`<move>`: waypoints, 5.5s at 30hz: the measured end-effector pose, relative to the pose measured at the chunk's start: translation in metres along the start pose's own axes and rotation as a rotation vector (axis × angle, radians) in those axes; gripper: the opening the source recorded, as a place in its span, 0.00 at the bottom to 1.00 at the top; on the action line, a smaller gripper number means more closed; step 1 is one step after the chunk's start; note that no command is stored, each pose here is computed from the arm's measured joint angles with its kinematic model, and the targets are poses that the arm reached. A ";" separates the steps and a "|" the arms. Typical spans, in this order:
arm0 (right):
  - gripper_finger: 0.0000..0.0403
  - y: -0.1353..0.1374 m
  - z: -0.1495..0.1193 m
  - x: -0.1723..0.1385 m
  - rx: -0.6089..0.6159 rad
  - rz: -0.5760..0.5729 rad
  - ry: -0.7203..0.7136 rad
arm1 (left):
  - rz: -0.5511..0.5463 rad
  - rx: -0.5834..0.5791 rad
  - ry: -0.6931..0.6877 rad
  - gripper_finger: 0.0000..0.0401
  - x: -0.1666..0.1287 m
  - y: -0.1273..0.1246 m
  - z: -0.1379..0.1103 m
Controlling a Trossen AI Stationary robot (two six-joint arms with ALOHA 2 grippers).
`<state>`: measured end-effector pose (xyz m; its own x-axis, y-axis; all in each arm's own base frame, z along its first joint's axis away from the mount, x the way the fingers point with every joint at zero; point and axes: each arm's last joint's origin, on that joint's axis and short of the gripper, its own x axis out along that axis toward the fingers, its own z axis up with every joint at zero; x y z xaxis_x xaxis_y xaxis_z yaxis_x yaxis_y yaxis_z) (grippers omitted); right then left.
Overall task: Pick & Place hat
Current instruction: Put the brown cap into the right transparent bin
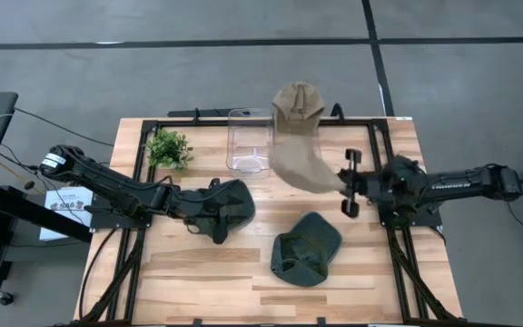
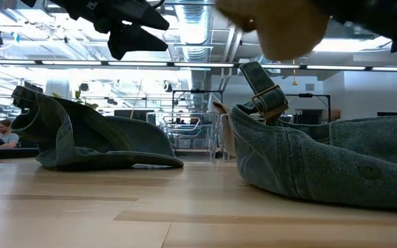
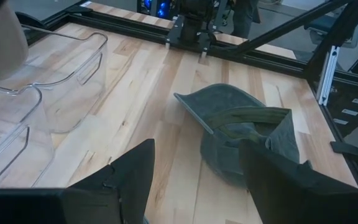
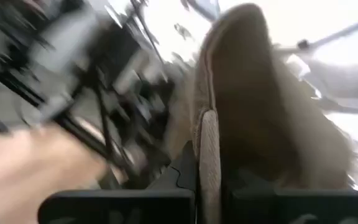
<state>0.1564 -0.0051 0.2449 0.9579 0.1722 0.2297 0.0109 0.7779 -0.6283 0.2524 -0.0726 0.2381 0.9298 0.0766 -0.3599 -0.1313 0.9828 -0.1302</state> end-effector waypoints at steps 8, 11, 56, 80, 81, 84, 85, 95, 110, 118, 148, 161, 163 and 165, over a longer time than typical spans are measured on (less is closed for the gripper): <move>0.01 0.017 -0.011 0.000 -0.073 0.042 0.224 | -0.009 0.036 -0.033 0.58 0.000 -0.001 0.003; 0.01 0.021 -0.013 0.001 -0.085 0.039 0.268 | -0.024 0.106 -0.140 0.58 -0.001 -0.003 0.014; 0.00 0.055 -0.021 0.031 -0.060 0.150 0.200 | 0.634 0.608 -0.565 0.01 0.137 0.072 0.142; 0.00 0.051 -0.024 0.030 -0.136 0.017 0.312 | 0.526 0.764 -0.344 0.01 0.156 -0.018 0.089; 0.00 0.052 -0.023 0.030 -0.132 0.030 0.312 | 0.539 0.772 -0.342 0.01 0.153 -0.019 0.091; 0.00 0.059 -0.024 0.029 -0.127 0.121 0.301 | 0.562 0.755 -0.369 0.01 0.142 -0.020 0.103; 0.00 0.061 -0.023 0.029 -0.122 0.140 0.291 | 0.571 0.742 -0.381 0.02 0.138 -0.019 0.107; 0.00 0.063 -0.023 0.028 -0.138 0.068 0.371 | 0.602 0.614 -0.479 0.05 0.098 -0.022 0.140; 0.00 0.057 -0.020 0.029 -0.146 -0.029 0.377 | 0.575 0.505 -0.525 0.06 0.095 0.003 0.152; 0.00 0.057 -0.020 0.029 -0.156 -0.027 0.381 | 0.659 0.420 -0.466 0.06 0.122 0.054 0.144; 0.00 0.053 -0.024 0.027 -0.230 -0.145 0.510 | 0.899 0.502 -0.349 0.06 0.124 0.042 0.135; 0.00 0.032 -0.024 0.024 -0.215 -0.484 0.654 | 0.722 0.383 -0.462 0.05 0.075 -0.002 0.158; 0.00 0.028 -0.024 0.023 -0.206 -0.532 0.663 | 0.655 0.390 -0.427 0.05 0.077 -0.006 0.153; 0.00 0.027 -0.024 0.023 -0.203 -0.546 0.664 | 0.533 0.390 -0.386 0.05 0.078 -0.008 0.147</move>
<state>0.1859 0.0049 0.2155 0.7722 -0.6279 0.0973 0.5062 0.5154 -0.6915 0.3769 -0.0500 0.3470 0.8385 0.5397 0.0751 -0.5314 0.7793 0.3321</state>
